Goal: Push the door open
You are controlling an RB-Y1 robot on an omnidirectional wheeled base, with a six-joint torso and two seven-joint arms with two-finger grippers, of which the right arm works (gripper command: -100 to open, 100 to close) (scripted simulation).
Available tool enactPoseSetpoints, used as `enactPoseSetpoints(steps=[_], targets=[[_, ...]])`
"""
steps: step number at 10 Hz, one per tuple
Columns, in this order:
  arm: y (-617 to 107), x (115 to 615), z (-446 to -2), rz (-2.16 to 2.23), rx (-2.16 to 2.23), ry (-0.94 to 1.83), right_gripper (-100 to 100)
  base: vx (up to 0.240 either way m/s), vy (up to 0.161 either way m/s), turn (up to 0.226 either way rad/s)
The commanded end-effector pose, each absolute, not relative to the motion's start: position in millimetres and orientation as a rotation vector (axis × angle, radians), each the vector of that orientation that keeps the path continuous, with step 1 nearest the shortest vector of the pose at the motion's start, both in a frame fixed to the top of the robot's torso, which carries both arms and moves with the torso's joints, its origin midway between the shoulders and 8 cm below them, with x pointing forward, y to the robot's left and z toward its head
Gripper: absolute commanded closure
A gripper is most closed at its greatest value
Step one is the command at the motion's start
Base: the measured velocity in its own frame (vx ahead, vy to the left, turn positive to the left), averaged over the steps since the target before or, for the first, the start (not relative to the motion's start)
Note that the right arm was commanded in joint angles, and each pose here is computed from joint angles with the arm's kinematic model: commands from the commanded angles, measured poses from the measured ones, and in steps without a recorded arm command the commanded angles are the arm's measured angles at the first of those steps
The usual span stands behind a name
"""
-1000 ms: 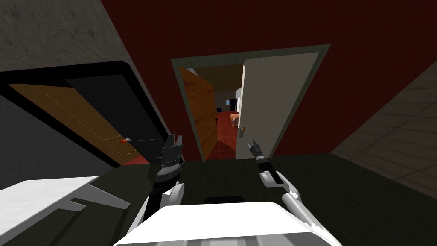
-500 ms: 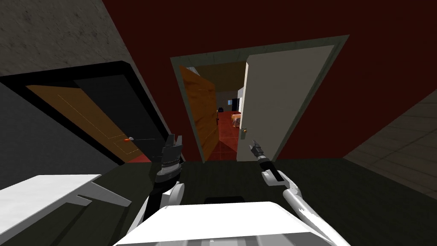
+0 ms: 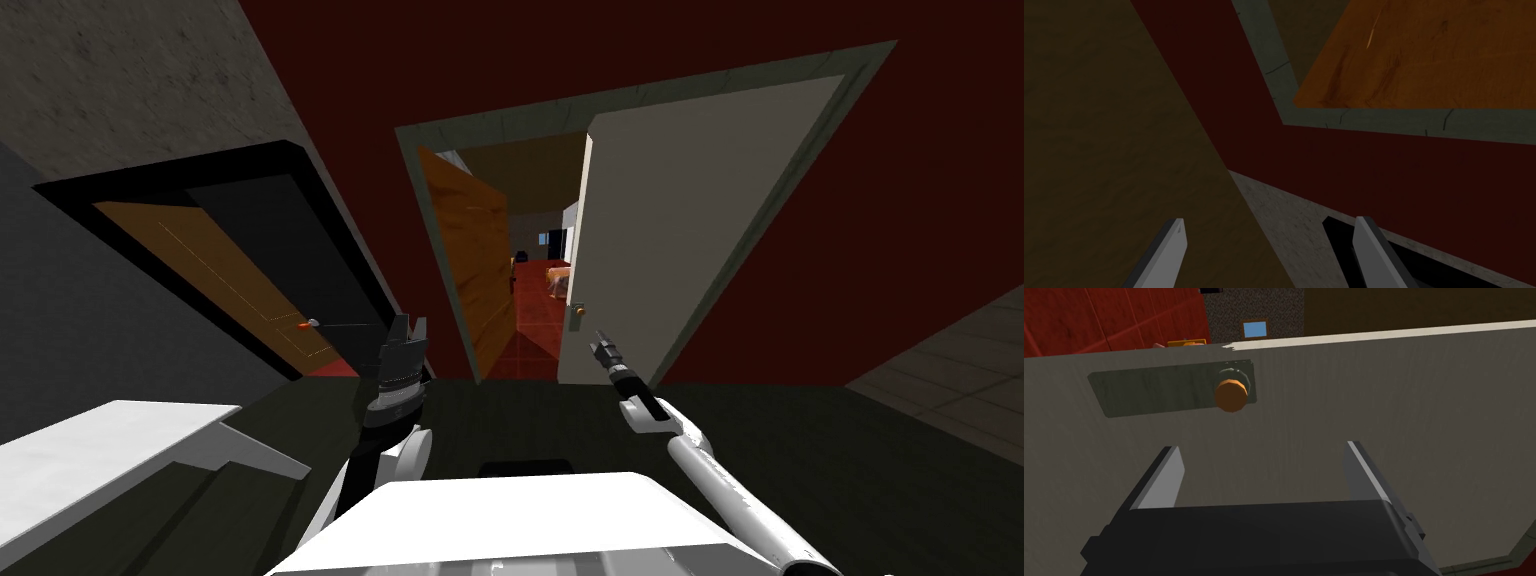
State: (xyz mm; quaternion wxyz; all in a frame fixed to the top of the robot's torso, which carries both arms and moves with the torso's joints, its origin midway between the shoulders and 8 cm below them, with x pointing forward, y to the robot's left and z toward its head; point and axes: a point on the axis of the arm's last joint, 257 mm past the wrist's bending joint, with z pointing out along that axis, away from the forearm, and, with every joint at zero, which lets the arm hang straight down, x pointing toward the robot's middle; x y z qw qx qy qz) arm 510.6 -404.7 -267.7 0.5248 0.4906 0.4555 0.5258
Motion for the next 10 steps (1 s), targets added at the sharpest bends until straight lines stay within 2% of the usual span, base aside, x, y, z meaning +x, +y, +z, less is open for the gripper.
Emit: enactPoseSetpoints(steps=[1,10], targets=[[-416.5,514.5,-273.8,1.234,1.191,1.099,-100,0.087,-0.039,0.074],[-469.0,518.0,-296.1,1.123,1.262,1.122,-100,0.082,-0.042,0.047]])
